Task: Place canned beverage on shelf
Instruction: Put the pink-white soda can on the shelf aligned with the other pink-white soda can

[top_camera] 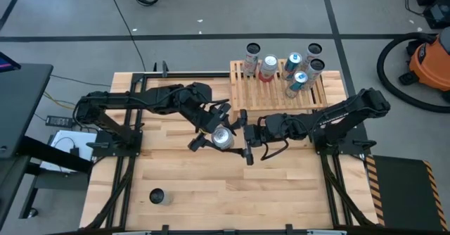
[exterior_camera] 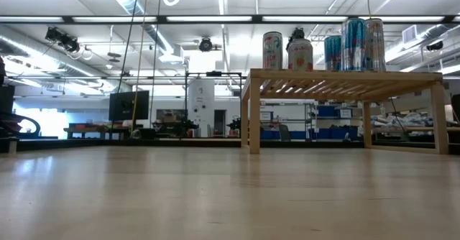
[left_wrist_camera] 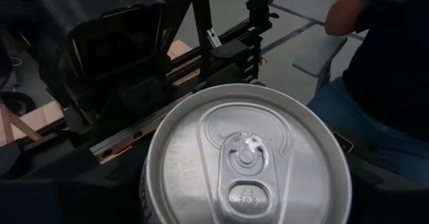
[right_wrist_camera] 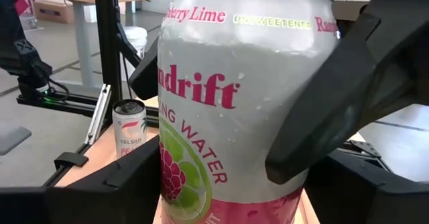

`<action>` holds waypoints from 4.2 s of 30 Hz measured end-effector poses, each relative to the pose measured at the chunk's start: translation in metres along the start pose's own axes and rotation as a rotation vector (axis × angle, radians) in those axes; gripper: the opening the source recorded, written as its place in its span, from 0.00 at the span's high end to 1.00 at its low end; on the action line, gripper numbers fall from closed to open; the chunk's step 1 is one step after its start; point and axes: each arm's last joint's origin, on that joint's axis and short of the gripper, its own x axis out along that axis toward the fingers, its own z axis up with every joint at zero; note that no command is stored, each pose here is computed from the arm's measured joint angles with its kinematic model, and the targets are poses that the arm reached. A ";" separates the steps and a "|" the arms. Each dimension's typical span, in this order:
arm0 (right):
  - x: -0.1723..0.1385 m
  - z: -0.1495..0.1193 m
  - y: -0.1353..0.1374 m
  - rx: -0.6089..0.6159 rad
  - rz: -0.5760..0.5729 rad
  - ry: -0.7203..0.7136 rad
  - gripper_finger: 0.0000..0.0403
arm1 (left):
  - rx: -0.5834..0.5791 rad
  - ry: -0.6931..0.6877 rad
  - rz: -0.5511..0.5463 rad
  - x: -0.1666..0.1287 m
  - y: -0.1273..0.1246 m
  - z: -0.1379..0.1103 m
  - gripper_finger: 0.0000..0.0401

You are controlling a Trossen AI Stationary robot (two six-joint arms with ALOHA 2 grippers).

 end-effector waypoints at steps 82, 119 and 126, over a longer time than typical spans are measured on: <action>-0.007 -0.010 -0.001 -0.017 -0.531 0.159 0.27 | -0.516 -0.142 0.060 -0.034 0.044 -0.007 0.21; -0.042 -0.023 0.007 0.073 -0.889 0.307 0.27 | -0.510 -0.177 0.127 -0.042 0.055 -0.008 0.21; -0.045 -0.023 -0.012 0.070 -0.988 0.315 0.27 | -0.461 -0.128 0.124 -0.042 0.053 -0.013 0.21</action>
